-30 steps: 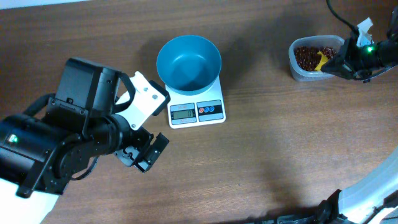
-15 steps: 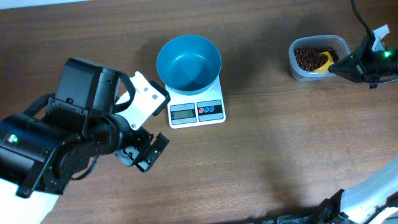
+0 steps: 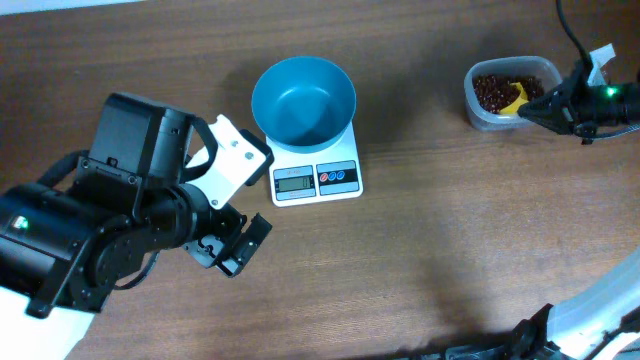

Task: Scoop item into bowl and weigh 50g on scale
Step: 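Dip the scoop into the red beans with the right gripper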

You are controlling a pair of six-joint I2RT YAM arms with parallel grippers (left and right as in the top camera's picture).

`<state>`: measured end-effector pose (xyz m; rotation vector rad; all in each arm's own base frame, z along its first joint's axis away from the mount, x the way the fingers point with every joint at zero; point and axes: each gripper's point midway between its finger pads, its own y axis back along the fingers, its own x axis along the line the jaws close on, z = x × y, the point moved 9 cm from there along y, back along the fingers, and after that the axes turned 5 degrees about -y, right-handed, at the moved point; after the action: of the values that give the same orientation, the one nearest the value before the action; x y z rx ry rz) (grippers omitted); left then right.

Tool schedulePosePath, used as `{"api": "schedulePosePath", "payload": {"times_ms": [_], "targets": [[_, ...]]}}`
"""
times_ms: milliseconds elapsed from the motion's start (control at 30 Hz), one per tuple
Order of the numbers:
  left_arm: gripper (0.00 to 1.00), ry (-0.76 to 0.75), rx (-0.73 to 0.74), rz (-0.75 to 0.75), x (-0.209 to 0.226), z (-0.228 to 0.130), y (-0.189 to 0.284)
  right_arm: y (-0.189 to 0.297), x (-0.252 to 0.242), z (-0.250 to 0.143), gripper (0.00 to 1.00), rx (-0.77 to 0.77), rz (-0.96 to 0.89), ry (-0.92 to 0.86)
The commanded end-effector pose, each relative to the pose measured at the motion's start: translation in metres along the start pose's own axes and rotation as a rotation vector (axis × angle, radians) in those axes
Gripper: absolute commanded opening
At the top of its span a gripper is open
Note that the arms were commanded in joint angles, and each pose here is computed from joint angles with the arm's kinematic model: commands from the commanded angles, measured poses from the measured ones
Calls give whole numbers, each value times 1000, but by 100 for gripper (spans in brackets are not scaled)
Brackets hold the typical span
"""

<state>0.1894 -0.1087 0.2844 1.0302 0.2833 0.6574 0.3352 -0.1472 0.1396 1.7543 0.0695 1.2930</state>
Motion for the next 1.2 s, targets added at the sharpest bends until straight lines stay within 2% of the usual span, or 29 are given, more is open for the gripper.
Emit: {"api": "schedulePosePath", "payload": {"times_ms": [0,333,1167], "targets": [[99,9,-18,0,1,3,4,-15,-3,-4,4,51,26,-41],[99,10,-18,0,1,3,4,-14,0,-7,4,70,72,-4],[99,10,-18,0,1,3,4,32,-25,-1,4,-33,299,-28]]}}
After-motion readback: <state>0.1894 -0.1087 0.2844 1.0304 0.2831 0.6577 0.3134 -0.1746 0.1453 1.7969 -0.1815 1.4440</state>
